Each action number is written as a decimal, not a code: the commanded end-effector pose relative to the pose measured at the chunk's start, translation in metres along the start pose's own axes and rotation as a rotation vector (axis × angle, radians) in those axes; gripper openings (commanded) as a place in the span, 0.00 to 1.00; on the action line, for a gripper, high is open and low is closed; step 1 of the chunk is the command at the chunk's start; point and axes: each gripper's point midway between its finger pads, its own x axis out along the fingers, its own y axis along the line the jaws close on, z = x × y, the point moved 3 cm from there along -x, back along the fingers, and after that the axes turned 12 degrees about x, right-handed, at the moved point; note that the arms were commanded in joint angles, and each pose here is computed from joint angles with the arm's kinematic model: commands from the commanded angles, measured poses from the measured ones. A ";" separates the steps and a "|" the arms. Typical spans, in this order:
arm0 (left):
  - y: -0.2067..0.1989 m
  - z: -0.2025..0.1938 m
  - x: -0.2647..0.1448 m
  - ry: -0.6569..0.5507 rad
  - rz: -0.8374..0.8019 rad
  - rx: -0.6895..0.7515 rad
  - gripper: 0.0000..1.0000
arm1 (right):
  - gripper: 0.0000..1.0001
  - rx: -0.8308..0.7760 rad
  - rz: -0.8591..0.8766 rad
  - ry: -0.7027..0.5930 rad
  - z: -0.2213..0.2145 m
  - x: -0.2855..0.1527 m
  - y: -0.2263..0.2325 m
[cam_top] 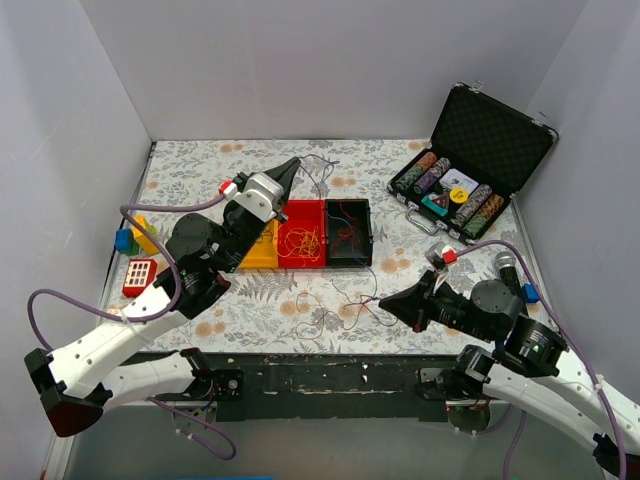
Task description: Untangle the cables
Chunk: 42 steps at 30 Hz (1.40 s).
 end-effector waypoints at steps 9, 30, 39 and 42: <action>0.054 -0.038 0.032 0.066 0.227 0.162 0.00 | 0.01 0.032 0.073 -0.003 0.003 -0.014 0.016; 0.047 -0.094 0.043 0.140 -0.287 -0.023 0.67 | 0.01 0.016 0.168 -0.071 0.019 -0.018 0.035; -0.030 -0.052 -0.009 0.051 -0.703 -0.086 0.98 | 0.01 -0.026 0.270 -0.078 0.035 -0.005 0.059; -0.046 -0.035 -0.027 -0.005 -0.832 -0.104 0.98 | 0.01 -0.034 0.304 -0.096 0.043 -0.005 0.067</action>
